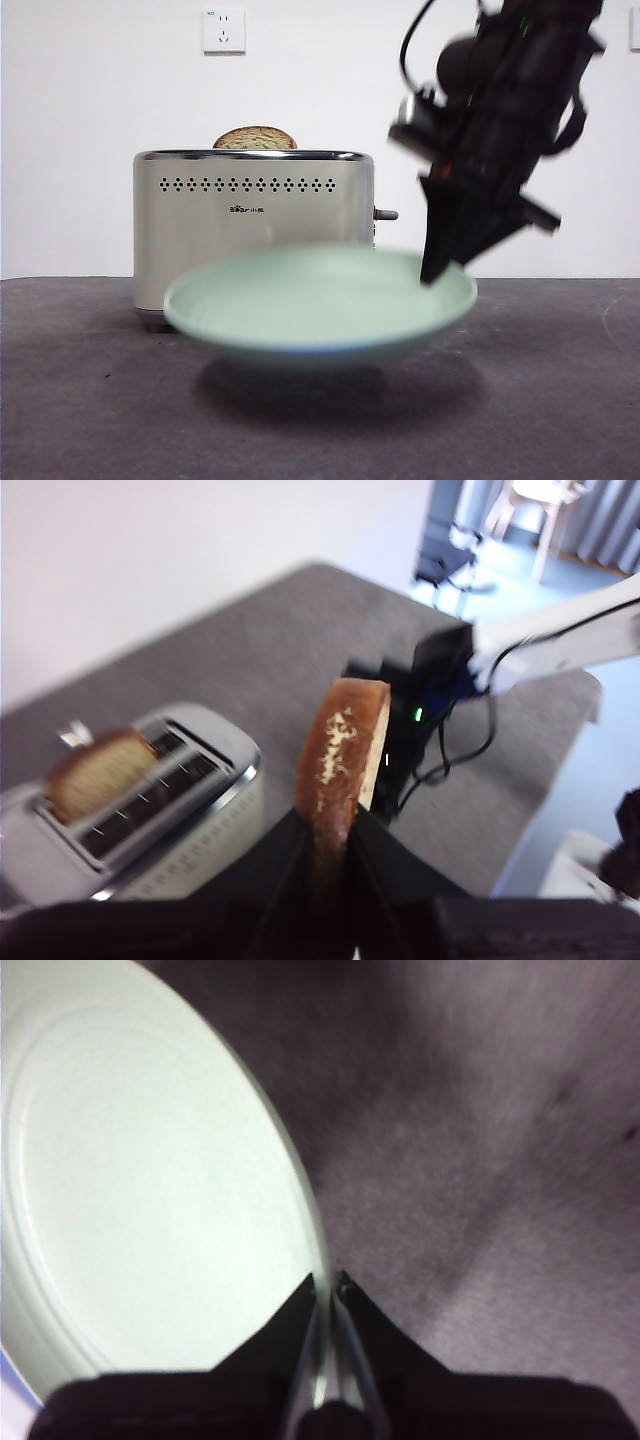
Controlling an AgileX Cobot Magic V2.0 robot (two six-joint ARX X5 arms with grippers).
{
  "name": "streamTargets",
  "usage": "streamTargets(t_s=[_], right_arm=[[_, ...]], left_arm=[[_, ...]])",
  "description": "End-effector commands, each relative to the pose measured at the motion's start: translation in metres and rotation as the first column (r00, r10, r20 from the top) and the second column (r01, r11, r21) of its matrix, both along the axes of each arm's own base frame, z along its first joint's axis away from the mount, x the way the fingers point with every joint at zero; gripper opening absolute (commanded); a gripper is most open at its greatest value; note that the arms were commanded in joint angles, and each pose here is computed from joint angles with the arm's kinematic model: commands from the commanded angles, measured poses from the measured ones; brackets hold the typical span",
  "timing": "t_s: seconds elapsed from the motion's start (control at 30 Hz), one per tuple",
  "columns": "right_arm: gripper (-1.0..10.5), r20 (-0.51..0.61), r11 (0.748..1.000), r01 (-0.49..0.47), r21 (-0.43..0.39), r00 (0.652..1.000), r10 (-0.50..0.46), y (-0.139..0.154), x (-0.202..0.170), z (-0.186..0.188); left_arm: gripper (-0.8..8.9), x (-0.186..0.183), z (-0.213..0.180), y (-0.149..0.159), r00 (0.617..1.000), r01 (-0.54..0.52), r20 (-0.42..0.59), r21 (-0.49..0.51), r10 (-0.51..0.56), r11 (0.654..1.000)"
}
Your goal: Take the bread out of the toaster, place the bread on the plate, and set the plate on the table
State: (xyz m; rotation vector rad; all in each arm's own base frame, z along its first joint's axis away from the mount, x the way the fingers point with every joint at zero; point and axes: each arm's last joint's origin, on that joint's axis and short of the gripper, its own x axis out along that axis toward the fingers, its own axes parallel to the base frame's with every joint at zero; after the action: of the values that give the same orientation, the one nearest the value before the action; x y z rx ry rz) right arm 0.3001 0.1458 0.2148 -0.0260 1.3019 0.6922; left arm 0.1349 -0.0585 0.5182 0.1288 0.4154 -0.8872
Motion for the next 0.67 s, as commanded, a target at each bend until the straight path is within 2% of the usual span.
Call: streamTargets(t_s=[0.03,0.17,0.33,0.47,0.6,0.67], right_arm=[[-0.2,0.055,0.999,0.018,0.04,0.998,-0.02,-0.007,-0.008,0.023],[-0.2,0.13,0.997,0.036,0.074,0.991,-0.045,-0.021,-0.022,0.055],[-0.2,0.189,0.992,0.077,0.099,0.977,-0.095,-0.043,-0.039,0.083],[-0.2,0.207,0.987,0.111,0.115,0.969,-0.133,-0.059,-0.05,0.097],[-0.2,0.179,0.984,0.091,0.156,0.977,-0.118,-0.066,-0.058,0.102],[-0.2,0.162,0.984,0.091,0.151,0.98,-0.116,-0.066,-0.06,0.101]], left_arm=[[-0.08,0.025,-0.01,-0.009,0.996,0.036,-0.076,0.005,-0.035,0.999],[-0.09,0.058,-0.025,-0.023,0.972,0.139,-0.185,-0.048,-0.145,0.989],[-0.09,0.098,-0.047,-0.045,0.887,0.308,-0.298,-0.186,-0.353,0.933],[-0.09,0.126,-0.073,-0.07,0.837,0.335,-0.392,-0.185,-0.382,0.924],[-0.09,0.144,-0.098,-0.101,0.778,0.387,-0.462,-0.181,-0.426,0.904],[-0.09,0.15,-0.11,-0.12,0.751,0.418,-0.484,-0.178,-0.449,0.891]])
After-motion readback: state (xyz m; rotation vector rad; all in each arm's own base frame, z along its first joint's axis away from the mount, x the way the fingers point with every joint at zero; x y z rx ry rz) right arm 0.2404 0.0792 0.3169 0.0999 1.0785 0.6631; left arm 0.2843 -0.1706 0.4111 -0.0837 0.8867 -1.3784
